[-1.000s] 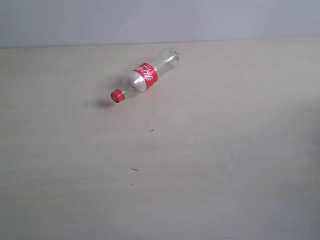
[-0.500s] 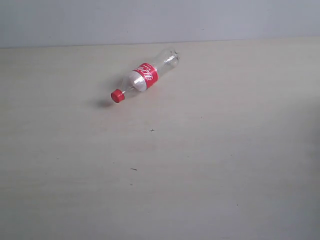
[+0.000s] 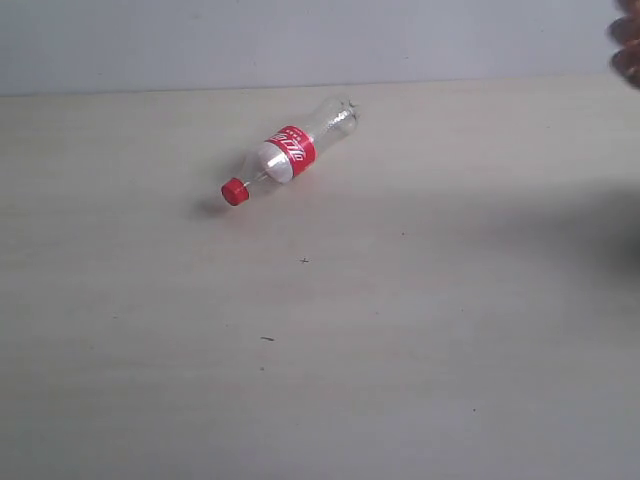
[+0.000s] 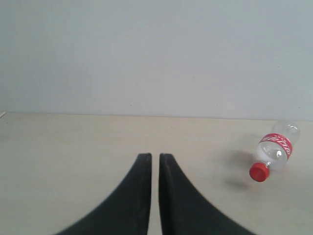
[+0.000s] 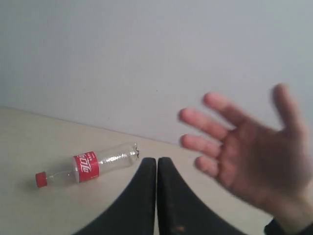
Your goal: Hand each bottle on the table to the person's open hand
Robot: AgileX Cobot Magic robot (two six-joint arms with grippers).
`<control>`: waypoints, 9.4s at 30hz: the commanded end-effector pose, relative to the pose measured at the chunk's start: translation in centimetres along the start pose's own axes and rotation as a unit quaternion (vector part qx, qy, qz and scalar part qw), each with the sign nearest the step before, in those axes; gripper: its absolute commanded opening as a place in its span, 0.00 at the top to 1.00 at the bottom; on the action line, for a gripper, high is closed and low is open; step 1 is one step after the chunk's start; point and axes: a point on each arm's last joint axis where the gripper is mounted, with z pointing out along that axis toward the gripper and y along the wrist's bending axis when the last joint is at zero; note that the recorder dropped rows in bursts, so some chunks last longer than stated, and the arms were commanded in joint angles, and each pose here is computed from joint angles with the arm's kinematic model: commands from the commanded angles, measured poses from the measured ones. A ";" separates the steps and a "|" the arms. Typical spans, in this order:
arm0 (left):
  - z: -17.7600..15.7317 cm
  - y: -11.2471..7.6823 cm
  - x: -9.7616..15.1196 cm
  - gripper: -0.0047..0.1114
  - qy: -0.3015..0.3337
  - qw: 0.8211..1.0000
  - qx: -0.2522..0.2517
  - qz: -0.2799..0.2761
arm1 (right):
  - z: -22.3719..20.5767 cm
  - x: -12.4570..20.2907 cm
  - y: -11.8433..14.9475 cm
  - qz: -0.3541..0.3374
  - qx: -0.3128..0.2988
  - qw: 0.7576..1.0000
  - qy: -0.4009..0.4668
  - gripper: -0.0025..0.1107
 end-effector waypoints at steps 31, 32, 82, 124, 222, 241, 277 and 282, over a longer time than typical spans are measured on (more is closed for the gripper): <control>-0.1 0.0 -0.1 0.89 -0.006 1.000 0.002 0.002 | -6.5 4.0 -2.3 0.032 0.098 0.995 -0.006 0.97; -0.1 0.0 -0.1 0.89 -0.006 1.000 0.002 0.002 | -6.2 4.3 -2.2 0.027 0.096 0.995 -0.006 0.97; -0.6 0.2 -3.1 0.89 -0.173 0.967 0.024 -0.186 | -4.0 8.7 -1.4 0.008 0.069 0.997 0.031 0.97; 25.3 0.0 -13.2 0.91 0.266 0.963 -0.031 0.035 | -4.0 8.6 -1.4 0.008 0.067 0.997 0.027 0.97; 28.0 -28.5 -10.9 0.96 0.371 0.823 0.203 0.379 | -4.0 8.6 -1.4 0.008 0.067 0.997 0.027 0.97; 23.8 -36.1 -10.1 0.96 0.120 0.638 0.410 0.640 | -4.0 8.6 -1.4 0.007 0.067 0.997 0.027 0.97; 26.2 -39.3 -2.1 0.96 -0.060 0.360 0.448 0.816 | -4.0 8.6 -1.4 0.007 0.067 0.997 0.027 0.97; 25.5 -39.5 -1.6 0.96 -0.053 0.348 0.476 0.806 | -4.0 8.6 -1.4 0.007 0.067 0.997 0.027 0.97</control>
